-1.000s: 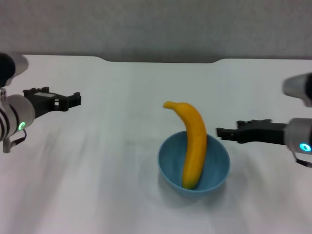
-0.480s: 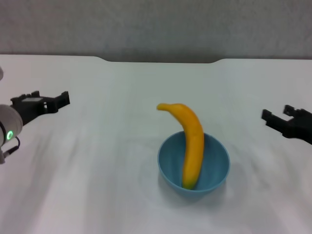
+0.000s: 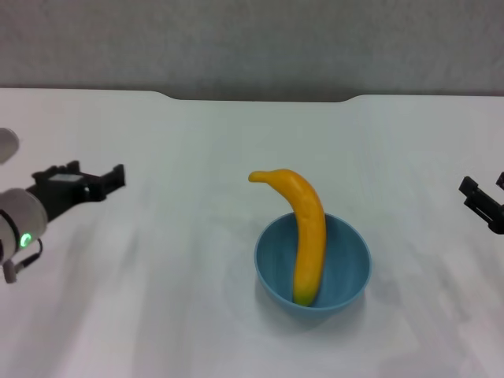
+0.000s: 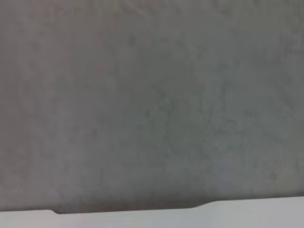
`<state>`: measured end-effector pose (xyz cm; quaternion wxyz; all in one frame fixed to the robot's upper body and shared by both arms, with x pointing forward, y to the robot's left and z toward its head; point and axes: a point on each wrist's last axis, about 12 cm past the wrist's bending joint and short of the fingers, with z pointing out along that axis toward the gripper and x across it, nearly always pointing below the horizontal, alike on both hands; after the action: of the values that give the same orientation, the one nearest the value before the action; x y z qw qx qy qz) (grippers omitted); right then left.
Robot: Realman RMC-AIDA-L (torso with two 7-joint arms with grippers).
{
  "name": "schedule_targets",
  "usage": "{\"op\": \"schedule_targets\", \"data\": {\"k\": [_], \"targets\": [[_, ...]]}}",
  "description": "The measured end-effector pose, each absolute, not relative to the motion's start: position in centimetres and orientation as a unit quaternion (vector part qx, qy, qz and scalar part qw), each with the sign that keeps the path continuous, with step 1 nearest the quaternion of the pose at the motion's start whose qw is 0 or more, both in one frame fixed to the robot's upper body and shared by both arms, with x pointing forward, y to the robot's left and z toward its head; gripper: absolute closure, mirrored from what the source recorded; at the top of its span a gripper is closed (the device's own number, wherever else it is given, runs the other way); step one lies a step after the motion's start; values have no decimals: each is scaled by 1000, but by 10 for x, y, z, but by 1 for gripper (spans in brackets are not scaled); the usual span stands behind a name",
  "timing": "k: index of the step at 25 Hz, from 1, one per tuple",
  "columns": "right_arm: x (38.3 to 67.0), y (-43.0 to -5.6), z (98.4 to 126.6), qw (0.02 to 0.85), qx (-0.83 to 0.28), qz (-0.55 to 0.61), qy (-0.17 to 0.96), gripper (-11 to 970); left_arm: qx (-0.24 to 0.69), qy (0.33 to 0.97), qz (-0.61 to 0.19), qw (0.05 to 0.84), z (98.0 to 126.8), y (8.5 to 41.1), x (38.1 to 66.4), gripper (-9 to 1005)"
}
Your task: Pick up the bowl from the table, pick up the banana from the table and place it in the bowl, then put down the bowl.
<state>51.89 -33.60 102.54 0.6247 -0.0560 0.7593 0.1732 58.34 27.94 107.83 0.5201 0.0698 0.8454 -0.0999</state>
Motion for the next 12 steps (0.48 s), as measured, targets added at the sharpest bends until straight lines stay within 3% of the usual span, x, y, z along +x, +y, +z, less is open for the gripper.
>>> {"op": "schedule_targets", "data": {"k": [12], "targets": [[499,-338,1030,670,-40,217,709,189,88,813,-185,545,1074,271,565,182]]}}
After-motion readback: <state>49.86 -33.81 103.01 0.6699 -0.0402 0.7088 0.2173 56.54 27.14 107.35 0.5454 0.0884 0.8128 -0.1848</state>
